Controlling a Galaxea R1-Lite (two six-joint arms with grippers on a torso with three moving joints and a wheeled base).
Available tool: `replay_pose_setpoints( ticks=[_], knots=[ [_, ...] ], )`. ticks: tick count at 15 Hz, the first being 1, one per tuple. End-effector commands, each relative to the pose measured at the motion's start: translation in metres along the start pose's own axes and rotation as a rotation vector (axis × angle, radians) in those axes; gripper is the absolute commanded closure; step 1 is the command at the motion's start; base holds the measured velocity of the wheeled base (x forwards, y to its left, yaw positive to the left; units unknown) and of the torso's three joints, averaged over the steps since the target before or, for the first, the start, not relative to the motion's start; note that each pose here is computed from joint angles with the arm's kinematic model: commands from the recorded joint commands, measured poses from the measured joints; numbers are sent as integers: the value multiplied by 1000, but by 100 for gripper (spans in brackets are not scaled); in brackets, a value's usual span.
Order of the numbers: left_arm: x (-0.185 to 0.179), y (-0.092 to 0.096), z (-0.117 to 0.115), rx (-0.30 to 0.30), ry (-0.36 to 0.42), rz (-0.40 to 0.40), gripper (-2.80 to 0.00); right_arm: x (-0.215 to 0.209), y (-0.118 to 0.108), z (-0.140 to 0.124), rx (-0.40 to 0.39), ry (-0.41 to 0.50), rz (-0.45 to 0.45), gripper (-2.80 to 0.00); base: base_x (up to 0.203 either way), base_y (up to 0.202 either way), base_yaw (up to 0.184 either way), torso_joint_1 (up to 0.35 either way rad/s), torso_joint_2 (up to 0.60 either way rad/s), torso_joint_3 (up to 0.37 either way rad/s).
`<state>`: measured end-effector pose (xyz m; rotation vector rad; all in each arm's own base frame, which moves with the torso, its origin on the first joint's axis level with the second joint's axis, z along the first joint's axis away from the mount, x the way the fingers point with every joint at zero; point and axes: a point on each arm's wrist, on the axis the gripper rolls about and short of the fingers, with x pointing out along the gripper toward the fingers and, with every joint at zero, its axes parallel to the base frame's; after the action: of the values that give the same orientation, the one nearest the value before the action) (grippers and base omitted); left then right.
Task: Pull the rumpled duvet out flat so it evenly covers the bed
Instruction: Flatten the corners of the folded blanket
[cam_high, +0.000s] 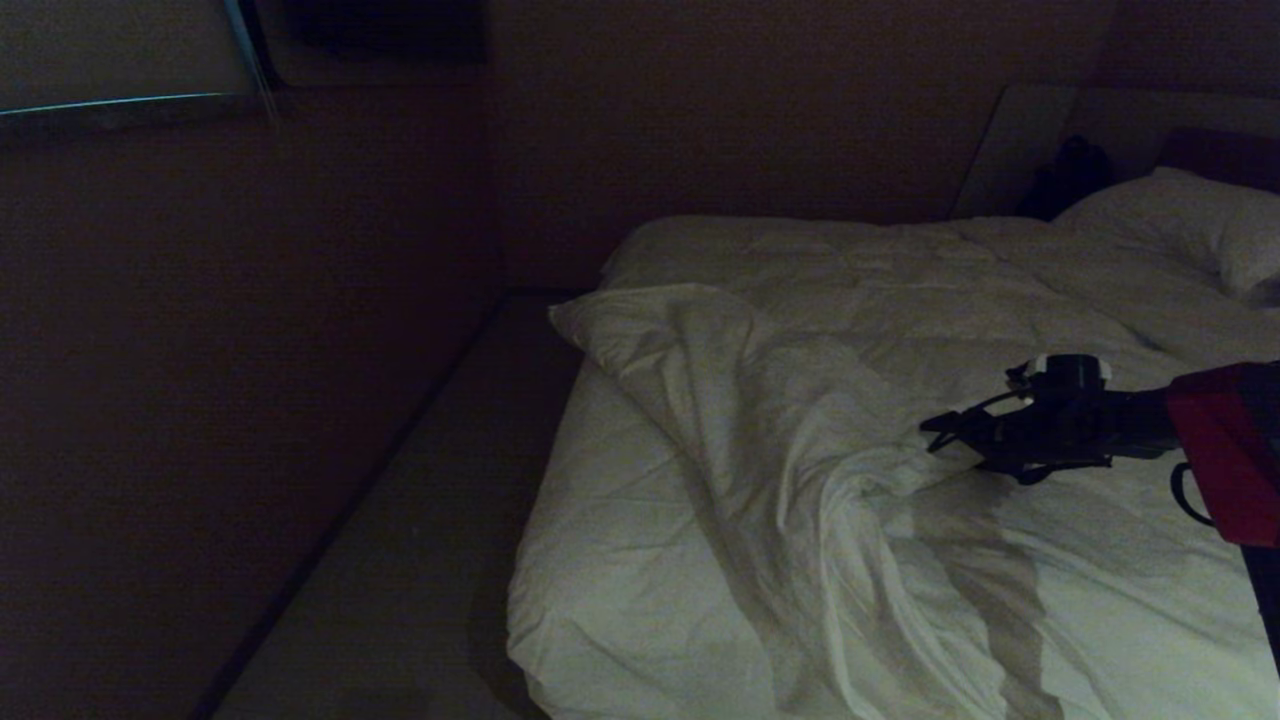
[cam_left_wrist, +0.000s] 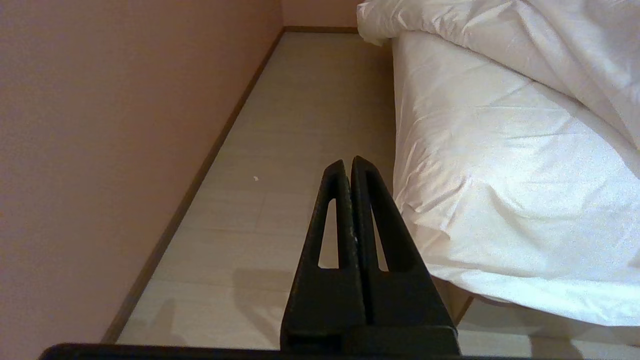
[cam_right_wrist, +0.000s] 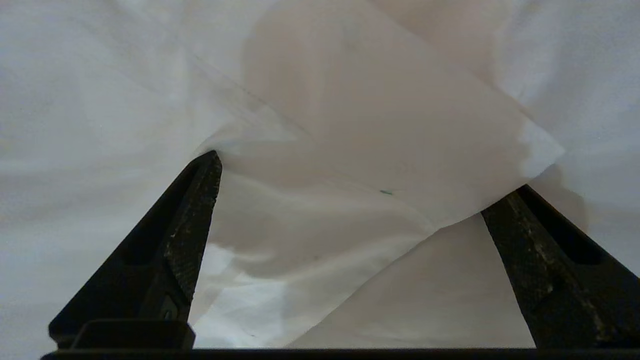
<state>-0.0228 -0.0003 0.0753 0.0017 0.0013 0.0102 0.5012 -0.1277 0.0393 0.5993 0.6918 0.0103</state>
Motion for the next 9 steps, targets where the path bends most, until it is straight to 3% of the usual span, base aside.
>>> replay_pose_setpoints(
  ticks=[1, 6, 9],
  knots=[
    [0, 0, 0, 0, 0, 1, 0, 3, 4, -3, 19, 16, 27, -280, 0, 0, 0, 0, 0, 0],
    [0, 0, 0, 0, 0, 1, 0, 5, 10, -4, 21, 21, 35, -280, 0, 0, 0, 0, 0, 0],
    [0, 0, 0, 0, 0, 1, 0, 3, 14, 2, 72, -29, 60, -280, 0, 0, 0, 0, 0, 0]
  ],
)
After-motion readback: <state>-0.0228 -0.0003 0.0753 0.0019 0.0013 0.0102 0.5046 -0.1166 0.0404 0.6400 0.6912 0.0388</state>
